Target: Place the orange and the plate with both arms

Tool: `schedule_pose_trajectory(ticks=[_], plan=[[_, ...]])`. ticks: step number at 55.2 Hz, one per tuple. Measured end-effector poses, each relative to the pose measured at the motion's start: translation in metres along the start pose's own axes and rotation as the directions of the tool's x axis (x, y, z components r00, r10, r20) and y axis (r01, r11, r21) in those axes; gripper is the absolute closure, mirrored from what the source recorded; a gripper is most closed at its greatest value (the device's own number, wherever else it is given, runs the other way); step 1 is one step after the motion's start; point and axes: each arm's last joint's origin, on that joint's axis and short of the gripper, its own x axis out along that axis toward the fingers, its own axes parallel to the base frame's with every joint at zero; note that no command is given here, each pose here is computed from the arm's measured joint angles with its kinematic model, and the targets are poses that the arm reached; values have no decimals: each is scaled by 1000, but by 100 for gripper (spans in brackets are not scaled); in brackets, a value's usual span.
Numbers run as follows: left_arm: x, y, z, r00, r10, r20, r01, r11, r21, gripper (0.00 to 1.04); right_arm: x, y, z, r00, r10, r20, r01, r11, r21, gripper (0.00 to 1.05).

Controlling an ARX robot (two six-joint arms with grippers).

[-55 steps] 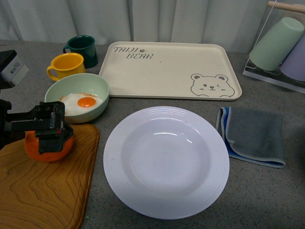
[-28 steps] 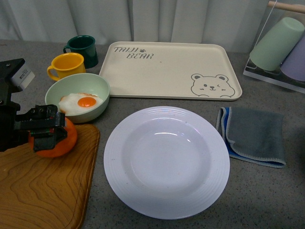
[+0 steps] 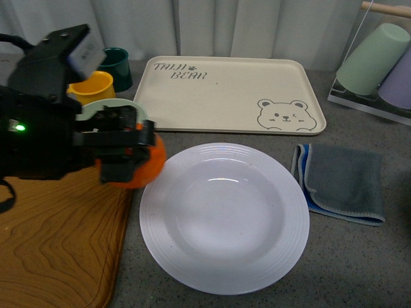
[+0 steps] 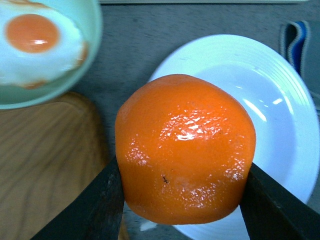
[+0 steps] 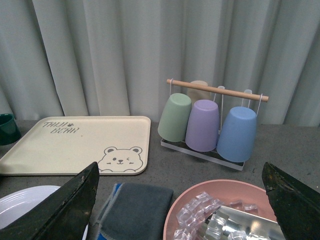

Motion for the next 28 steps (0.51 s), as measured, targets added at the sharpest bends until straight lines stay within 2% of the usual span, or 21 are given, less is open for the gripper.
schedule_pose_trajectory(ticks=[11, 28], plan=[[24, -31, -7, 998, -48, -44, 50, 998, 26, 50, 0, 0, 0, 1000, 0, 0, 0, 1000, 0, 9], [57, -43, -19, 993, -40, -113, 46, 998, 49, 51, 0, 0, 0, 1000, 0, 0, 0, 1000, 0, 9]])
